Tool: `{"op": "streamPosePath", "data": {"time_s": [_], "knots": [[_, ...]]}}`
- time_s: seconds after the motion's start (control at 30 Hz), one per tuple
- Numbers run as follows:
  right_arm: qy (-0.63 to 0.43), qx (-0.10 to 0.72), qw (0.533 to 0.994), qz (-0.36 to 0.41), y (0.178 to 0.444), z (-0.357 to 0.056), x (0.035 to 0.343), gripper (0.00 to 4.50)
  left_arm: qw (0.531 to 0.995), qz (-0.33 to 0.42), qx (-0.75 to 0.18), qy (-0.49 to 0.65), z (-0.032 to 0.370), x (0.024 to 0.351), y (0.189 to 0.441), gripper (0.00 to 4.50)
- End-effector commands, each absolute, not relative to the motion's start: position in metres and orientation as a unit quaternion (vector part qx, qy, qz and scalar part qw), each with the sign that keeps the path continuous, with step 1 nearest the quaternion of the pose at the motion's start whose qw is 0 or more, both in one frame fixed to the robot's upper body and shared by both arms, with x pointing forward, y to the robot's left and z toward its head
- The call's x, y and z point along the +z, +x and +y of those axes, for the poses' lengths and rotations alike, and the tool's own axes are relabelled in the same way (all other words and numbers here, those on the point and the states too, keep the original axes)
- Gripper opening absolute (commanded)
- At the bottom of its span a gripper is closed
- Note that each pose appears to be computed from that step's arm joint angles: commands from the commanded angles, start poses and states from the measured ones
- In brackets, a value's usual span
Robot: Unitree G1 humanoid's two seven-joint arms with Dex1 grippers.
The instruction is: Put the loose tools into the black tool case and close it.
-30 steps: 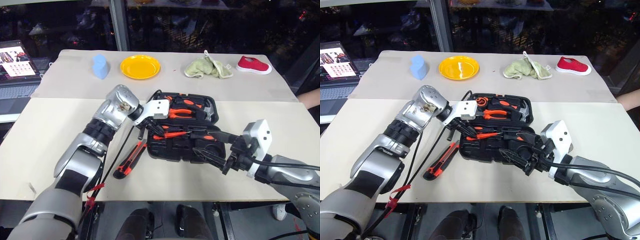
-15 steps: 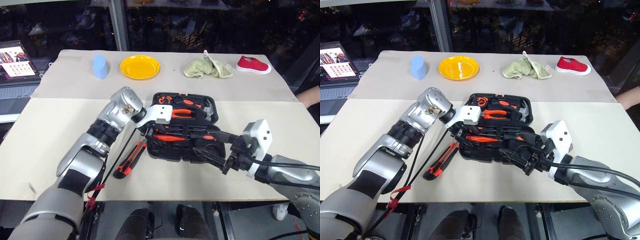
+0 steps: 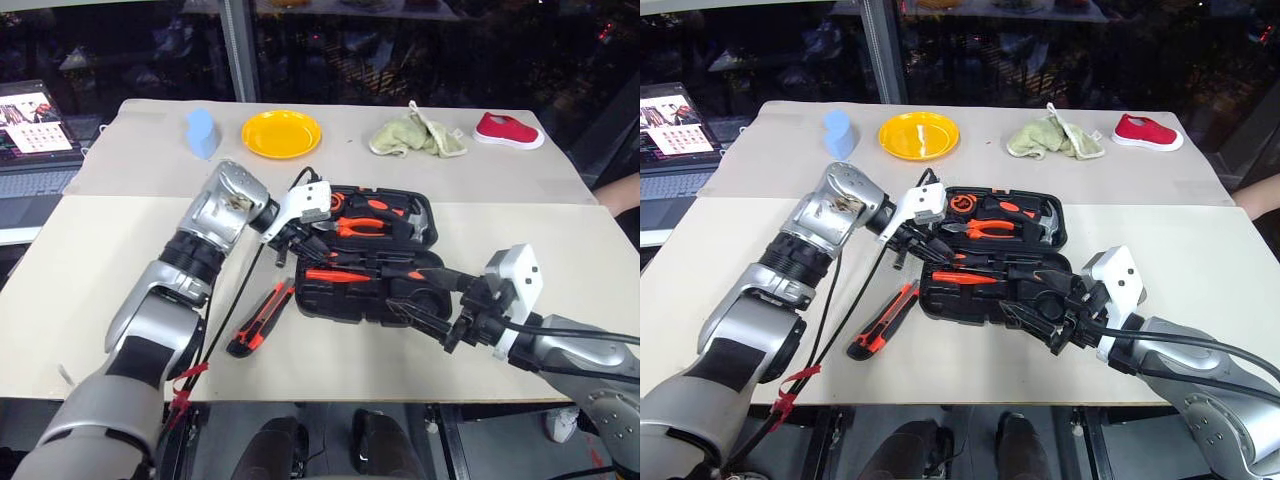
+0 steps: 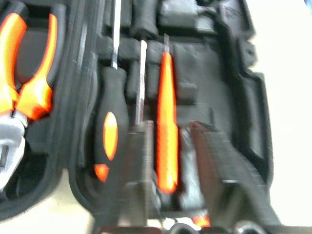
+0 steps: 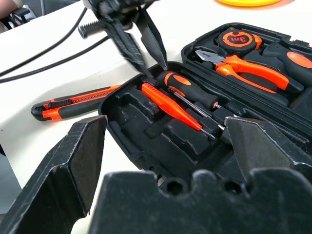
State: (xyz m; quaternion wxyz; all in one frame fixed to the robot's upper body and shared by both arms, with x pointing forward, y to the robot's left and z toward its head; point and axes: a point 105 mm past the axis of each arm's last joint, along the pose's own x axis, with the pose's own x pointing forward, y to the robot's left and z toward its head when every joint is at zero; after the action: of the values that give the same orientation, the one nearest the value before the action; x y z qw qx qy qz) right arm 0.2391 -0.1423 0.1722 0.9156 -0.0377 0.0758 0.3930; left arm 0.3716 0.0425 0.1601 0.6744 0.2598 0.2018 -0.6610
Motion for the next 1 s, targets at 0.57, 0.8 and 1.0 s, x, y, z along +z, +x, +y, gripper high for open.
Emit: {"op": "streamPosePath", "data": {"time_s": [0.57, 0.8, 1.0], "knots": [[-0.049, 0.393, 0.917, 0.046, 0.233, -0.140, 0.186, 4.50, 0.677, 0.189, -0.651, 0.287, 0.036, 0.143, 0.373, 0.06], [-0.046, 0.395, 0.916, 0.044, 0.232, -0.139, 0.187, 4.50, 0.681, 0.192, -0.646, 0.285, 0.033, 0.137, 0.375, 0.06], [-0.045, 0.394, 0.917, 0.044, 0.233, -0.139, 0.187, 4.50, 0.672, 0.198, -0.653, 0.289, 0.034, 0.134, 0.372, 0.06]]}}
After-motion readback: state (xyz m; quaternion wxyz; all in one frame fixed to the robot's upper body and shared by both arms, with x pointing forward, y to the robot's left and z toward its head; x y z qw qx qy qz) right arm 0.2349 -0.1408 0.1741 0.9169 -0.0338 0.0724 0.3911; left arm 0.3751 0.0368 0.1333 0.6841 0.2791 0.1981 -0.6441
